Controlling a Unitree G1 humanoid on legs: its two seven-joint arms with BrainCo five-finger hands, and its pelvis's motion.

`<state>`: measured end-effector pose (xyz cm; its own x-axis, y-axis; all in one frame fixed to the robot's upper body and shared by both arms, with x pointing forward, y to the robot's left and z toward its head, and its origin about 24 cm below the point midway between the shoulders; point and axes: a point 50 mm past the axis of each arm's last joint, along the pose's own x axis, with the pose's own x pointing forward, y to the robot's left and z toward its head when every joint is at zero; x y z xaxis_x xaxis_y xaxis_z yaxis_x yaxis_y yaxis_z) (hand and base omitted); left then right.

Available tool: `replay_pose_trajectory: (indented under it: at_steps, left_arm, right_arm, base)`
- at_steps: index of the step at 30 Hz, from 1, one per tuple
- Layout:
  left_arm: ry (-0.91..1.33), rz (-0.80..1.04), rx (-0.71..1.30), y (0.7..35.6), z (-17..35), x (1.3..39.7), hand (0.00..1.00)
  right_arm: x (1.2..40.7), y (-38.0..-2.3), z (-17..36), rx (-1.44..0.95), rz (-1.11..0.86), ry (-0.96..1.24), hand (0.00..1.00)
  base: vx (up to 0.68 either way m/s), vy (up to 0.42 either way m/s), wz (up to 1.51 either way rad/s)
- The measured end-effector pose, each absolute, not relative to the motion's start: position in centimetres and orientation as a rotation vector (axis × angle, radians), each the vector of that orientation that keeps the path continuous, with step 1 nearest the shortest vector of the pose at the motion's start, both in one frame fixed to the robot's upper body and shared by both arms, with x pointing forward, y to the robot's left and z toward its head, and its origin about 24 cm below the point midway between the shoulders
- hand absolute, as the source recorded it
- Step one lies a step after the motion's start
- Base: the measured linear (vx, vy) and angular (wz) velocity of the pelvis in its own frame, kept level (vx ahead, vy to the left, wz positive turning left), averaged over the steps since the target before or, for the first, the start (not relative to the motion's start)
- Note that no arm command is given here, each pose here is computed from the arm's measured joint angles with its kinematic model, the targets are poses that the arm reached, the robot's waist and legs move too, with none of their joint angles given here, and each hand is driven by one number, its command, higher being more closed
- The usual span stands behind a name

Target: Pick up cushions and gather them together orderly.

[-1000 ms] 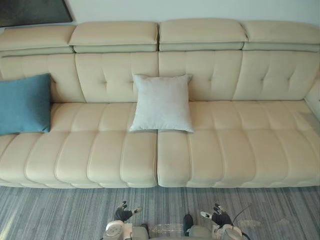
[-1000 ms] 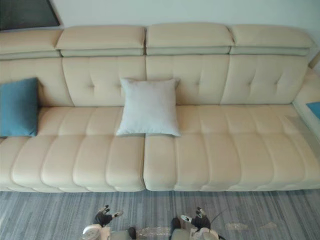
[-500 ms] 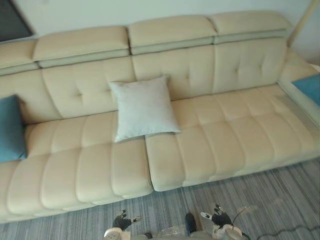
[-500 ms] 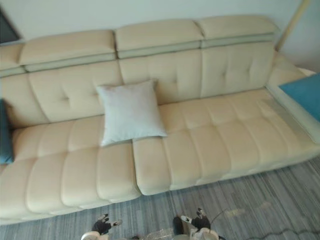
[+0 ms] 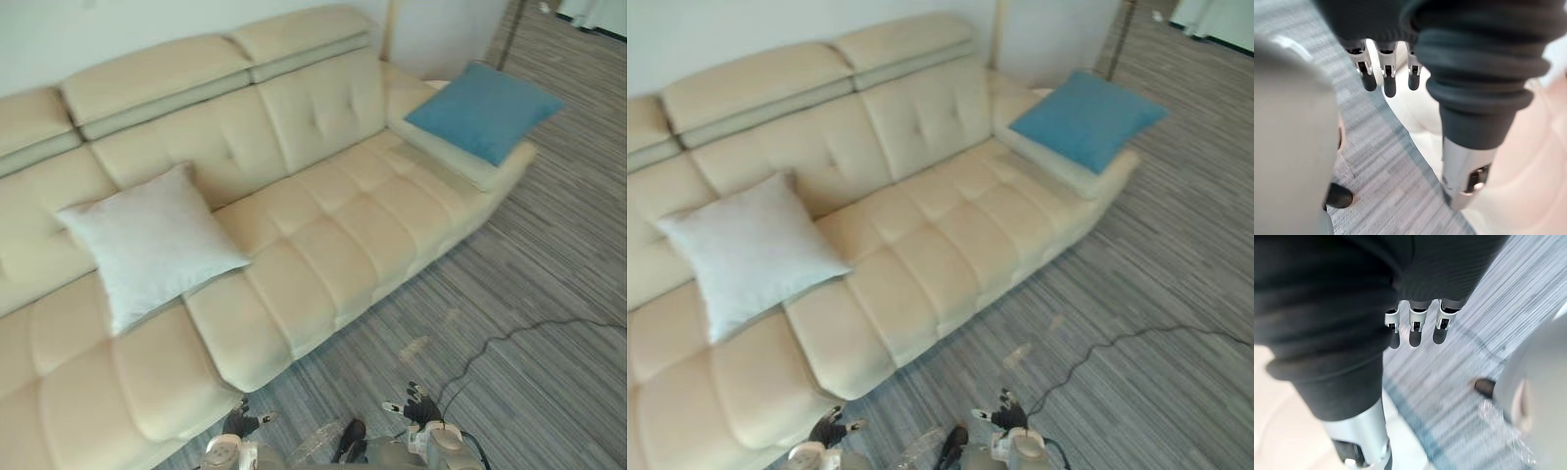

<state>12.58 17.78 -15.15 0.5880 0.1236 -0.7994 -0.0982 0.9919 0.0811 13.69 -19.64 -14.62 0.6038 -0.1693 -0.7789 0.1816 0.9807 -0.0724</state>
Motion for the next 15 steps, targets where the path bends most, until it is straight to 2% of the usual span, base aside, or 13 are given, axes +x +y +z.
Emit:
replay_pose_trajectory:
  at_steps: [8, 11, 15]
  left_arm:
    - [0.889, 0.146, 0.005, 17.5, -14.7, 13.2, 0.00]
    - [0.870, 0.147, 0.013, 17.8, -14.5, 13.8, 0.00]
    - [0.872, 0.149, 0.017, 17.9, -14.5, 13.8, 0.00]
  right_arm:
    - [13.2, -21.8, -14.6, 0.071, -0.334, 0.903, 0.00]
    - [13.0, -20.3, -14.9, 0.112, -0.322, 0.912, 0.00]
    - [13.2, -20.1, -14.8, 0.119, -0.316, 0.903, 0.00]
  base:
    - [0.21, -0.036, -1.03]
    - [0.92, 0.186, -1.80]
    - [0.32, 0.081, -0.30]
